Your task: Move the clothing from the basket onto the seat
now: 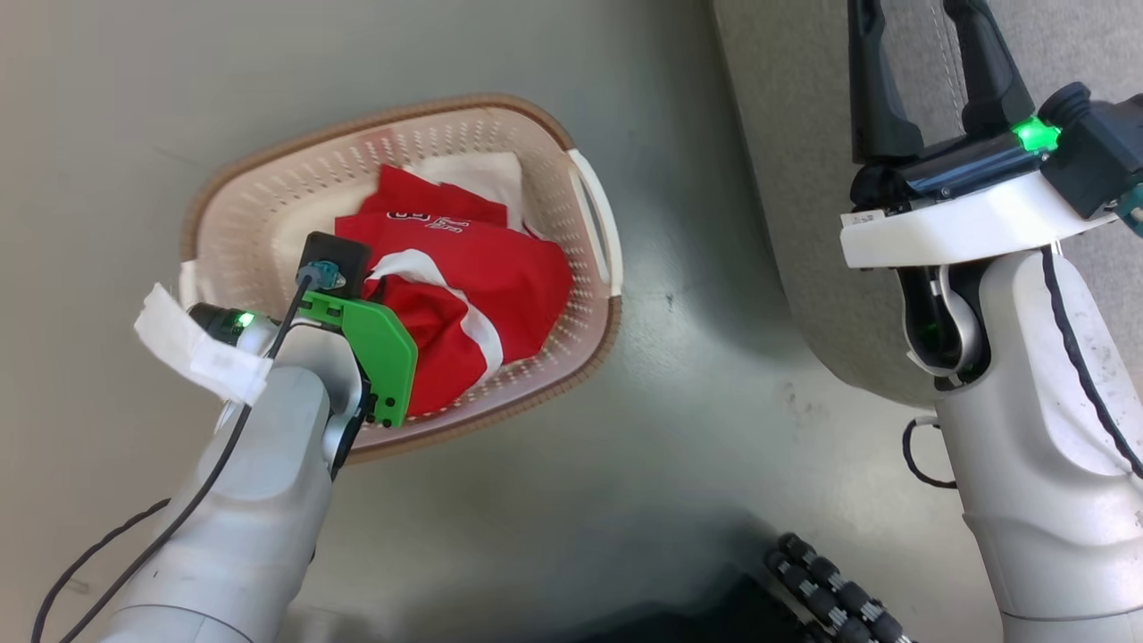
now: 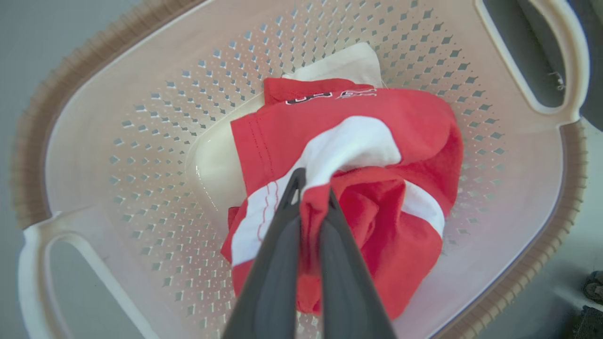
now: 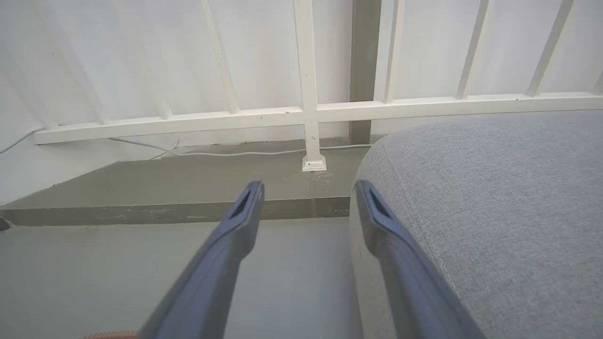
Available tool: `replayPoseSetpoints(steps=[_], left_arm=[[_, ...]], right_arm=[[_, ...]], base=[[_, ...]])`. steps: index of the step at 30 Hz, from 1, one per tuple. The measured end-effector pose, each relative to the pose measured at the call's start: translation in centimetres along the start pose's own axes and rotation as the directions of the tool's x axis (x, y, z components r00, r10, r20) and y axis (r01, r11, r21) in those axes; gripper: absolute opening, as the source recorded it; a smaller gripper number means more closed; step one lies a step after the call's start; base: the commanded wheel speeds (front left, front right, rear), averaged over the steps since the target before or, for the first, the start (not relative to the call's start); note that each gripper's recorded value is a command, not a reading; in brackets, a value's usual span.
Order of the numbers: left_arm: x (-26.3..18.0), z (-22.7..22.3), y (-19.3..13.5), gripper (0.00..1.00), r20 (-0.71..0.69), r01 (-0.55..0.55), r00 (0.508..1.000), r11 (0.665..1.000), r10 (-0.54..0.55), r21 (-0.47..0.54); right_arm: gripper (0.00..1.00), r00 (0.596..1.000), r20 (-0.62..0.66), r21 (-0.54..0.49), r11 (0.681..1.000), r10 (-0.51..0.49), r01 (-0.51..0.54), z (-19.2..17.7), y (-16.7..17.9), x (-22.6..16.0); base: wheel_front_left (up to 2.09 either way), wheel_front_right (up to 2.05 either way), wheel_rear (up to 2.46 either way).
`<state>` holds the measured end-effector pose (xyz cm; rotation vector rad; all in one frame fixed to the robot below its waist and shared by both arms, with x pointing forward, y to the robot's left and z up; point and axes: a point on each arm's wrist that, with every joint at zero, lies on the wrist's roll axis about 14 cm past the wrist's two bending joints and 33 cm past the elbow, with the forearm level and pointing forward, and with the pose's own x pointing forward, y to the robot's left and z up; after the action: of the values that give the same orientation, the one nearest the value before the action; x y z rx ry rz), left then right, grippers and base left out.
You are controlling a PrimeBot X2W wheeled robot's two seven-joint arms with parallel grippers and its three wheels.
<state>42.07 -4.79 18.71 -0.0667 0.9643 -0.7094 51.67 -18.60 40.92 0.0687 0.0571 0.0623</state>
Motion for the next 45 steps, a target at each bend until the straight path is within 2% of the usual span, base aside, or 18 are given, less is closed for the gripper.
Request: replayPoseSetpoints(steps=[10,15,25,29,42,45], left_arm=[[-3.8,2.9,1.1,0.00,0.138,-0.067,0.988,0.998,0.066,-0.002],[-6.0,4.4,0.5,0.00,0.222,-0.060,0.973,0.998,0.066,-0.033],[-10.5,7.6,-0.6,0.00,0.389,-0.061,0.917,0.995,0.089,-0.083],[-12.3,8.7,-1.3,0.00,0.437,-0.063,0.895,0.996,0.086,-0.067],[-18.8,14.9,-4.2,0.00,0.656,-0.070,0.753,0.998,0.050,0.005],[-20.9,16.6,-5.3,0.00,0.713,-0.070,0.701,0.997,0.031,0.025]], right_arm=[[1.00,0.999,-0.015,-0.006,0.999,0.035,-0.035,0.5,1.2,-1.2],[1.00,0.999,-0.011,-0.001,0.999,0.051,-0.051,1.2,1.9,-1.7],[1.00,0.997,0.000,0.008,0.997,0.080,-0.080,2.6,3.3,-3.4],[1.00,0.996,-0.001,0.015,0.996,0.088,-0.088,3.0,3.8,-4.4],[1.00,0.993,0.013,0.031,0.993,0.114,-0.114,4.5,5.5,-7.8],[1.00,0.992,0.019,0.040,0.991,0.124,-0.125,4.9,6.2,-8.9]], base=[[0.00,0.00,0.00],[0.00,0.00,0.00],[0.00,0.00,0.00],[0.00,0.00,0.00],[0.00,0.00,0.00],[0.00,0.00,0.00]])
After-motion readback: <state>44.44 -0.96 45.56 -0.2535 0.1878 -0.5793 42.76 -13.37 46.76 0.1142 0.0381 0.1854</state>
